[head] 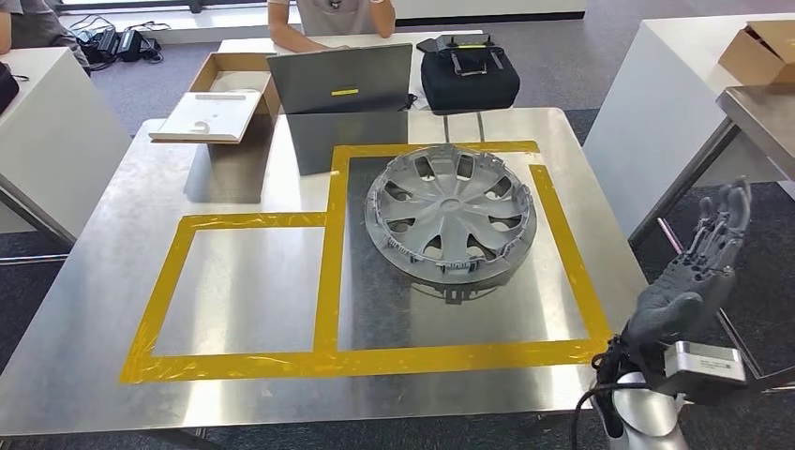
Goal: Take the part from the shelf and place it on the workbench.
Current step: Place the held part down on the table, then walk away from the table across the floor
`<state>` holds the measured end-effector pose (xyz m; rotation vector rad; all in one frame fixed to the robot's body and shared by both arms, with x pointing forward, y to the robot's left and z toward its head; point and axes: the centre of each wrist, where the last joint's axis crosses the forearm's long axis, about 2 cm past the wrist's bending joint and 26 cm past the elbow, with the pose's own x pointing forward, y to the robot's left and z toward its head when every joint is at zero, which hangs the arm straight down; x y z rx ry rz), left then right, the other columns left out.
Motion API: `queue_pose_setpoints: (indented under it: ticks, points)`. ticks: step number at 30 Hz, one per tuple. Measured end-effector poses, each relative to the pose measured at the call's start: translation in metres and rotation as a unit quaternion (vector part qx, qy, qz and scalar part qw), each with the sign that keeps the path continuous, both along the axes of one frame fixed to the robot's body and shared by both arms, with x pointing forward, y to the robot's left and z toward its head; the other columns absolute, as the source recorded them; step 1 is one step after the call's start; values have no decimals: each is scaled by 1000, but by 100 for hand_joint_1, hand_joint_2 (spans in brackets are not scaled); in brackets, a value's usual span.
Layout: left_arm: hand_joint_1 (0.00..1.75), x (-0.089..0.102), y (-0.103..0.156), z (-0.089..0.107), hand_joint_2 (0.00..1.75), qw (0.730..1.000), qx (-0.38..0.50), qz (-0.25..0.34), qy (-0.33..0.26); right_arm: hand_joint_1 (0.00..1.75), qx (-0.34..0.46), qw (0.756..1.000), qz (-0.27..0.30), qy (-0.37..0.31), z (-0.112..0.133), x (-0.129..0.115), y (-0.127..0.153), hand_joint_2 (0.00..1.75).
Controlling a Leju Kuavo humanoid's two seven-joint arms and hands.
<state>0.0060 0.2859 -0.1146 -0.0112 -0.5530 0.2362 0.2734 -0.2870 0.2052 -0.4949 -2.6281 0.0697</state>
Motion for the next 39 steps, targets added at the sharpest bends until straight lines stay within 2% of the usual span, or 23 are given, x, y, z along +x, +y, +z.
queue_pose_setpoints:
  ticks: [4,10,23,28,35,39]
  points:
    - [0,0,3,0,0,1000,3,-3,1,0,1,1000,-13,-28,9,-28,-4,0]
    - [0,2,9,0,0,1000,11,-10,-4,0,0,998,-33,-48,14,-56,-10,0]
    - [0,3,11,0,0,999,16,-29,-8,0,7,997,-62,-44,12,-93,-21,0]
    - [0,6,9,0,0,998,14,-65,2,0,24,997,-67,-28,15,-111,-39,0]
    - [0,22,9,1,0,996,12,-93,9,0,9,1000,-9,-5,26,-126,-73,0]
    - [0,31,9,2,0,994,12,-106,3,0,5,1000,-22,-4,30,-135,-90,0]
